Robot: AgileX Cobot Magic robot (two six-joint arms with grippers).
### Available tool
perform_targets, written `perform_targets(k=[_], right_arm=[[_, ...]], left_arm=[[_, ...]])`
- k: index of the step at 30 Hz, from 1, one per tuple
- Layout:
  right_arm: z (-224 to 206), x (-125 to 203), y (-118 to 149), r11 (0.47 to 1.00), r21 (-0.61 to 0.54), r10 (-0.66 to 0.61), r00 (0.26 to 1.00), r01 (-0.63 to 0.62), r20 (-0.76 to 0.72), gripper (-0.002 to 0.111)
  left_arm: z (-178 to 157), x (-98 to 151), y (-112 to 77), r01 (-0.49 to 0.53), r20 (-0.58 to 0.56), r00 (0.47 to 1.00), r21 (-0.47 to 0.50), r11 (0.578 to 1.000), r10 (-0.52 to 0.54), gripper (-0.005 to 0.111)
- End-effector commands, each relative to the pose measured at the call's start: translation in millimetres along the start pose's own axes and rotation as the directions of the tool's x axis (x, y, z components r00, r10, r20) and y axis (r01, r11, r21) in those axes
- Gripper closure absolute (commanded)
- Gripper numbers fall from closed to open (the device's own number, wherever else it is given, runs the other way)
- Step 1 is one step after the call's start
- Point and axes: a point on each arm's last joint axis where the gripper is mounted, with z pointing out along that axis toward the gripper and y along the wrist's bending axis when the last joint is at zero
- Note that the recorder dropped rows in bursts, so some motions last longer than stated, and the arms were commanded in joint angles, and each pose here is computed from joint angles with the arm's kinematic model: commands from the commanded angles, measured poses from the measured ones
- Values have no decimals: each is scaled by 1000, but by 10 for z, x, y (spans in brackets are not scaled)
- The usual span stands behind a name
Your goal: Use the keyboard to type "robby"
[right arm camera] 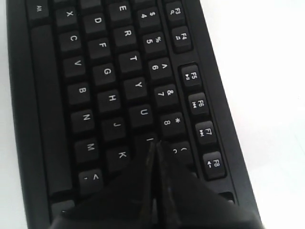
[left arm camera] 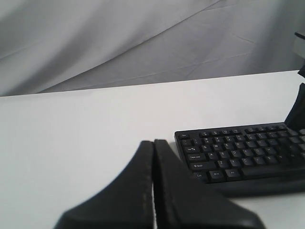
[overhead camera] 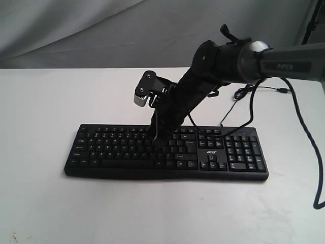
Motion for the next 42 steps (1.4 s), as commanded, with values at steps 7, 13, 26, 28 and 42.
perform_targets(k=[7, 13, 26, 28, 42], right_arm=[[128, 56, -27, 1000, 3, 8, 1000, -8, -4, 108], [128, 60, -14, 1000, -12, 9, 1000, -9, -8, 108], [128, 67, -7, 1000, -19, 4, 1000, -5, -16, 108], [128, 67, -7, 1000, -19, 4, 1000, -5, -16, 108], [199, 111, -4, 999, -37, 15, 999, -16, -31, 108]], left_arm=[[1, 8, -3, -3, 5, 1000, 5, 1000, 3, 107], [1, 8, -3, -3, 5, 1000, 5, 1000, 3, 107], [1, 8, -3, -3, 5, 1000, 5, 1000, 3, 107], [1, 8, -3, -3, 5, 1000, 5, 1000, 3, 107], [1, 8, -3, -3, 5, 1000, 5, 1000, 3, 107]])
